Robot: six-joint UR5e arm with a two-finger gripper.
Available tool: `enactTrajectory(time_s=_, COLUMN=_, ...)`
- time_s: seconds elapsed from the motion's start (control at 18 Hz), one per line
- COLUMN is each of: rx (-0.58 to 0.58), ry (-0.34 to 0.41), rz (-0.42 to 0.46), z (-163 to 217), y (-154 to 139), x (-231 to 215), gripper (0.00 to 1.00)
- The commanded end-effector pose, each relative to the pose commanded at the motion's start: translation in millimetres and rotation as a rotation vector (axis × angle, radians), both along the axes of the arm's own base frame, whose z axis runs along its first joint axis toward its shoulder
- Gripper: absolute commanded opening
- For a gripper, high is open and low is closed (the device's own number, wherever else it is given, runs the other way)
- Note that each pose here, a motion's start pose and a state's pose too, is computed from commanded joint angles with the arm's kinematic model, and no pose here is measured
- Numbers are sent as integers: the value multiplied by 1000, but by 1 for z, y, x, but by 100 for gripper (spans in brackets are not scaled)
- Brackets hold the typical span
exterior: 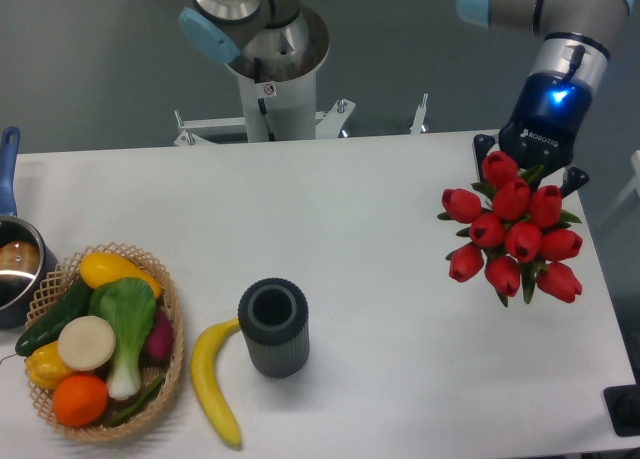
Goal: Insert the flowers into the vase
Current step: 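Lift the red tulip bunch held in the gripper off the table, then carry the tulips over the dark grey vase, stems pointing down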
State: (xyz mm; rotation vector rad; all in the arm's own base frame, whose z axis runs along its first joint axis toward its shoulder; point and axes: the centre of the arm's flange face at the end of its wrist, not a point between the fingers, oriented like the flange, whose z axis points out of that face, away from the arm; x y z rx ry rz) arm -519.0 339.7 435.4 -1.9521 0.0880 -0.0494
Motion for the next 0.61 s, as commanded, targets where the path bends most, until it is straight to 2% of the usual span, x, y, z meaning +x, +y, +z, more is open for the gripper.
enactTrajectory(time_s=0.22, rx=144, ry=-42, rz=-127, z=3, y=42, x=37, gripper=27)
enactTrajectory(time_s=0.33, rx=191, ry=-14, rz=-198, z=-14, y=63, x=63, gripper=27)
enactTrajectory(time_s=0.5, rx=367, ry=2, rz=-281, z=-39, y=71, x=84, gripper=27)
enactTrajectory(time_s=0.61, rx=394, ry=0, rz=-307, z=-37, y=79, x=93, gripper=27)
